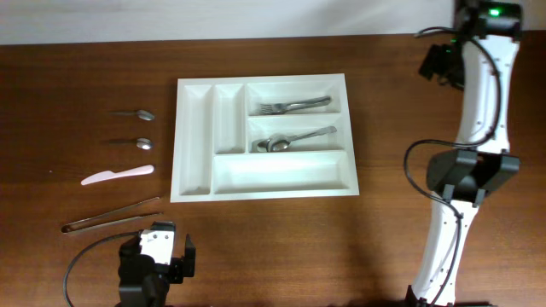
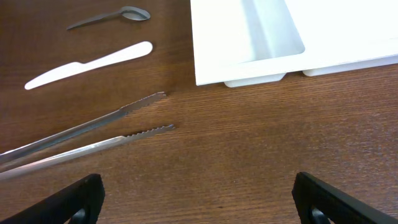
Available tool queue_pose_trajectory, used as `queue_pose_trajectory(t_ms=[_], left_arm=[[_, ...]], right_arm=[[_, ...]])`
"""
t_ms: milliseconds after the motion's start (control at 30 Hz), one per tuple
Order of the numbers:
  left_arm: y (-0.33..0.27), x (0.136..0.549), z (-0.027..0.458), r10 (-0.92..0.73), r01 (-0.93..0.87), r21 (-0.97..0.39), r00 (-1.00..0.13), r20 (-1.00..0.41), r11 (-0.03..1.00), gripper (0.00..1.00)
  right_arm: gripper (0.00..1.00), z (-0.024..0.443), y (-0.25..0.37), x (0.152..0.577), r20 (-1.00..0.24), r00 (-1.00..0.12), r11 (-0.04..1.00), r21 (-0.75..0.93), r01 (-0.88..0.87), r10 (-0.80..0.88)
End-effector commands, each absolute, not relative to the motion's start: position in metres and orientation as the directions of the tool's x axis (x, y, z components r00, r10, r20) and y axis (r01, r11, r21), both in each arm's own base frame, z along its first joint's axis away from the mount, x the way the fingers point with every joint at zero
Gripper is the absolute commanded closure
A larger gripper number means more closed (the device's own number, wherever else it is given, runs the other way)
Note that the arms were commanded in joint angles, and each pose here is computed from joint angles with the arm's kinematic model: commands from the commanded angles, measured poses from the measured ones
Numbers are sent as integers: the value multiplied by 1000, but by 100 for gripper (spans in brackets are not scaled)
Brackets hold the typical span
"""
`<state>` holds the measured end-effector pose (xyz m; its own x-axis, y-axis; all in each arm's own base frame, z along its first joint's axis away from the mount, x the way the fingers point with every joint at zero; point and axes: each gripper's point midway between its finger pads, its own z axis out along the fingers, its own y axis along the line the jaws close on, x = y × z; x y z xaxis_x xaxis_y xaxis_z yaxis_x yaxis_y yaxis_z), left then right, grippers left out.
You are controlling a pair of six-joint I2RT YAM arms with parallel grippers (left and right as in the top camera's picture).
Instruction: Pack container
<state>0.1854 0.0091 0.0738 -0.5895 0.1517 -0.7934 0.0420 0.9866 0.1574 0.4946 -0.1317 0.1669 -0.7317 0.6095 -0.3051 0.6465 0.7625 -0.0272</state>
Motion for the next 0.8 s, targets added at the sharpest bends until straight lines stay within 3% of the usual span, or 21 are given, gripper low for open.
queue_pose_trajectory(t_ms=[0,533,633,767], left_arm=[[8,186,74,167,57,166,-584,-794,985,1],[8,188,77,167,54,166,-571,-803,985,1],[4,201,98,165,53,159,-485,-859,986,1],[-13,221,144,159,108,133,-287,-945,985,1]], right_arm=[[1,184,-123,495,-301,-740,787,63,614,602],[1,184,-125,494,-298,-737,783,68,618,607],[1,184,-126,494,-298,-736,782,68,619,608],[1,184,-126,494,-298,-735,782,68,619,608]])
